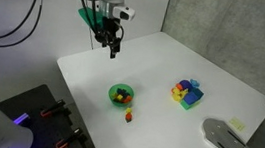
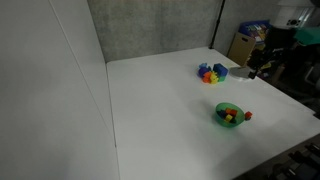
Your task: Remove one yellow block from the green bowl and put it on the table
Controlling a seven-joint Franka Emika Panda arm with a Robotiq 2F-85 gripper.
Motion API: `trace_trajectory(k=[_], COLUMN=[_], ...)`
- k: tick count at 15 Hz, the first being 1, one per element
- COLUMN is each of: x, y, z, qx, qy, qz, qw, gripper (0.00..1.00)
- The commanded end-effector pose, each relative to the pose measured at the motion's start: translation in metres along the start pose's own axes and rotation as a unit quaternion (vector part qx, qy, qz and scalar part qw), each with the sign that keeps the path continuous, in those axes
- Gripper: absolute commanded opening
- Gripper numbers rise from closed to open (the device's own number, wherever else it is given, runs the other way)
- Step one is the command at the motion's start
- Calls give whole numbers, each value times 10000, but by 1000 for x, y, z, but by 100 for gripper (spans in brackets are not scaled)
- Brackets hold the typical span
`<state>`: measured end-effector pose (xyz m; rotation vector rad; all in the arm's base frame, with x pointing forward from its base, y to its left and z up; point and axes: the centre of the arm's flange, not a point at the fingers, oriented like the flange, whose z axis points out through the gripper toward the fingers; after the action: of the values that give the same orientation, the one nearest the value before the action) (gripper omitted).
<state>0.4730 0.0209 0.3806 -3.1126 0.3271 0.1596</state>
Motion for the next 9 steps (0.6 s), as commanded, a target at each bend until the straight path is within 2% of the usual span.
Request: trace_trajectory(k=[1,5,9], x=[23,44,62], y=[4,6,13], z=[48,93,122], qx=[-107,-214,-215], qy=[-108,-143,-129], qz=[-52,-1,98], qw=[9999,9997,9996], gripper=[100,100,100])
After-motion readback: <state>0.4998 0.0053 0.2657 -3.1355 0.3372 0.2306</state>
